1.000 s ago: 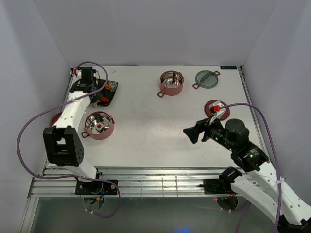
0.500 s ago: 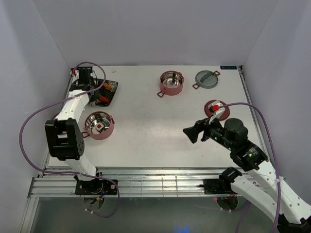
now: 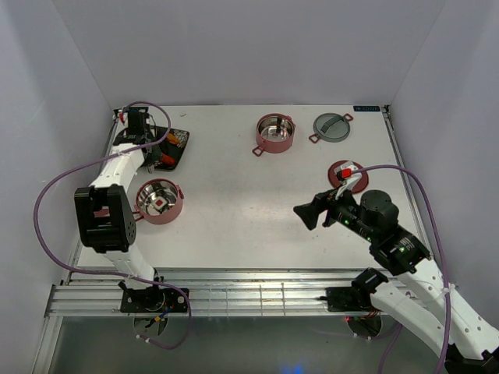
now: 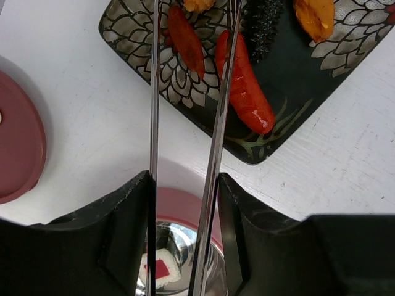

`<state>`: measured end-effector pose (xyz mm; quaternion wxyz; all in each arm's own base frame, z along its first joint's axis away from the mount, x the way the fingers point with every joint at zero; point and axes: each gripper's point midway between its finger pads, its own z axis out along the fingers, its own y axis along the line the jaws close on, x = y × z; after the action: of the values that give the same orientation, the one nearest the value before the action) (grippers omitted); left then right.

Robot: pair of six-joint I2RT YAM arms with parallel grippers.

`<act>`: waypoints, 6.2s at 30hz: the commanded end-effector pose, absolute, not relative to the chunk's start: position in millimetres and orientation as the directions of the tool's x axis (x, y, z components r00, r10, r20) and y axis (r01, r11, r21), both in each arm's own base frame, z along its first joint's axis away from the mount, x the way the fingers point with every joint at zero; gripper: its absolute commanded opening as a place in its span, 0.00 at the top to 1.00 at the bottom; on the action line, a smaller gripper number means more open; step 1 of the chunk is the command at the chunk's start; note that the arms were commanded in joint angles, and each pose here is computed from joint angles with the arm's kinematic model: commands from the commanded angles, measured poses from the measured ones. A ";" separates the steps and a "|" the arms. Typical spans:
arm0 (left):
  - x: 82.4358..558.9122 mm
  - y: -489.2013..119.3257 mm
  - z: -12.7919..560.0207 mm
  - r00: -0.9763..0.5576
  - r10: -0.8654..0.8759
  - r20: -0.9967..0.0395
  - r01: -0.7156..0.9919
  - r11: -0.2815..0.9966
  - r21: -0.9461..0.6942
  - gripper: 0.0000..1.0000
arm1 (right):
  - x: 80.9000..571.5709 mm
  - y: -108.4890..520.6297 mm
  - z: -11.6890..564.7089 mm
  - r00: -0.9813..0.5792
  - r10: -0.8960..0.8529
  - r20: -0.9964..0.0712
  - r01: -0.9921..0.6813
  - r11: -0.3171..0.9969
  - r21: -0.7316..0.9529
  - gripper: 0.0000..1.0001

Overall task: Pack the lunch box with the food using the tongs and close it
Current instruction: Pick up the fake food from the plate, then place the fake food in the packing box, then pick up the fake food from the plate.

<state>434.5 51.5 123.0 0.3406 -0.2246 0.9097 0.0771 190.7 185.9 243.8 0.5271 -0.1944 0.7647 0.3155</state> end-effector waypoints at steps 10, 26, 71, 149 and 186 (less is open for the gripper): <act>446.2 49.9 129.3 -0.656 -0.345 -0.671 -0.437 0.899 -0.035 0.49 | 194.2 187.7 257.6 -0.314 0.063 -0.947 -0.643 0.720 0.262 0.10; 439.0 52.2 162.3 -0.618 -0.336 -0.711 -0.439 0.898 -0.043 0.64 | 196.2 187.3 256.7 -0.319 0.060 -0.946 -0.636 0.726 0.261 0.10; 234.7 -14.1 245.6 -0.598 -0.496 -0.629 -0.344 0.868 -0.358 0.73 | 194.6 196.0 248.6 -0.345 0.039 -0.938 -0.662 0.699 0.272 0.10; 396.1 34.8 177.0 -0.529 -0.554 -0.642 -0.565 0.795 -0.220 0.41 | 183.2 206.9 248.8 -0.355 0.034 -0.934 -0.717 0.632 0.295 0.10; 430.1 36.9 142.6 -0.591 -0.532 -0.607 -0.560 0.812 -0.167 0.50 | 183.2 206.0 251.4 -0.348 0.041 -0.936 -0.715 0.634 0.294 0.10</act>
<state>413.0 35.8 122.2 0.3023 -0.3090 0.9011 0.0328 182.1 201.8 237.4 0.5057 -0.2249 0.7551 0.3515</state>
